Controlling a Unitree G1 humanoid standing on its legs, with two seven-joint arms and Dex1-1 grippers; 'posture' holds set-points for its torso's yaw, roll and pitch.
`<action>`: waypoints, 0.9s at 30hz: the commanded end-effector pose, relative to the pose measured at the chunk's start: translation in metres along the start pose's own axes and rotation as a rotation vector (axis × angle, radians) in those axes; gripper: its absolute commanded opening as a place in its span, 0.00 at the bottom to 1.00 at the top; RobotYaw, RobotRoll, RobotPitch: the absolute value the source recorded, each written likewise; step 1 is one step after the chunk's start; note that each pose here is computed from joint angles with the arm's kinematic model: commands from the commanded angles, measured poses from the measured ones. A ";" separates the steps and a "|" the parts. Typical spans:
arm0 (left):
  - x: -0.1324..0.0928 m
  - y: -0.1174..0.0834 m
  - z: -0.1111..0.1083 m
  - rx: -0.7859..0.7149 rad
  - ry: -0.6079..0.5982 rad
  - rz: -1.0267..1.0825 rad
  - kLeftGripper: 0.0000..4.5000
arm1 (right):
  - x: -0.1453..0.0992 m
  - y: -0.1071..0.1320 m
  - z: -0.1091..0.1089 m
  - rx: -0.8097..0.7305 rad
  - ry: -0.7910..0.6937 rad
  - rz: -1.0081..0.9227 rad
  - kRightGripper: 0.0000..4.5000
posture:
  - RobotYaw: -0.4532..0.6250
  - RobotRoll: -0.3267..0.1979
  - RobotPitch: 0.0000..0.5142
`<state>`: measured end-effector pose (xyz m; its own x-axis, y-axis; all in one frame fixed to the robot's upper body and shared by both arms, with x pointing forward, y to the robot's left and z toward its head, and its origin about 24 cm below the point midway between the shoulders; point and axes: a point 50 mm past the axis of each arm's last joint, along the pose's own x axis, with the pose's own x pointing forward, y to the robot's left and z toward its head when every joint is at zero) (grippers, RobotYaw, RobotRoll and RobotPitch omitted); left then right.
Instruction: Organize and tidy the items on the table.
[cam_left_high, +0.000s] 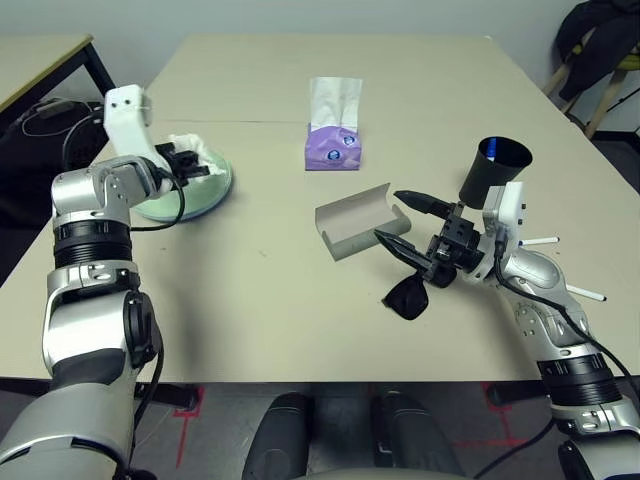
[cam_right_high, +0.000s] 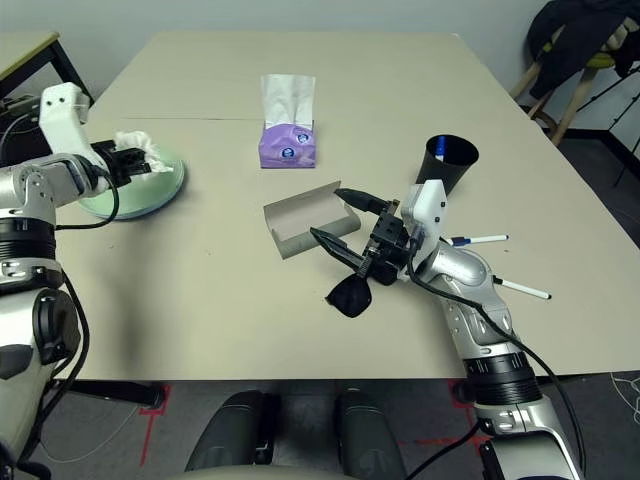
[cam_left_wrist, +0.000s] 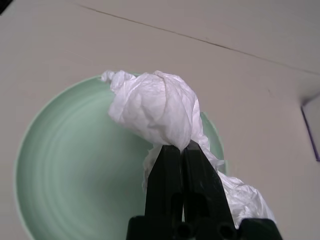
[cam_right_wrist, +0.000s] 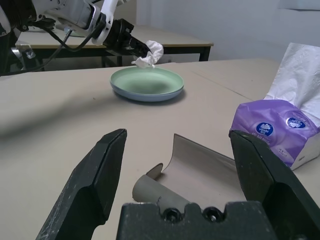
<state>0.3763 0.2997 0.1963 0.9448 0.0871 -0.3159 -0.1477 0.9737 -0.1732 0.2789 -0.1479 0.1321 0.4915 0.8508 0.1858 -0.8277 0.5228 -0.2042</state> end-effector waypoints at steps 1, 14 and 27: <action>0.007 0.004 -0.011 0.012 0.007 0.036 0.01 | 0.000 0.003 -0.001 0.013 0.001 -0.004 1.00 | 0.49 0.62 0.18; 0.015 -0.009 -0.017 0.188 -0.121 -0.190 0.93 | -0.002 0.008 0.001 0.027 -0.002 -0.032 1.00 | 0.47 0.62 0.23; -0.034 -0.036 -0.060 0.544 -0.248 -0.874 1.00 | 0.003 0.001 0.006 0.107 0.139 -0.047 1.00 | 0.50 0.62 0.29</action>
<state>0.3376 0.2625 0.1548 0.7775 -0.6215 -0.0968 0.6272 0.7544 0.1937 0.2783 -0.1467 0.1323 0.5640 0.8225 0.0739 -0.8176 0.5687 -0.0902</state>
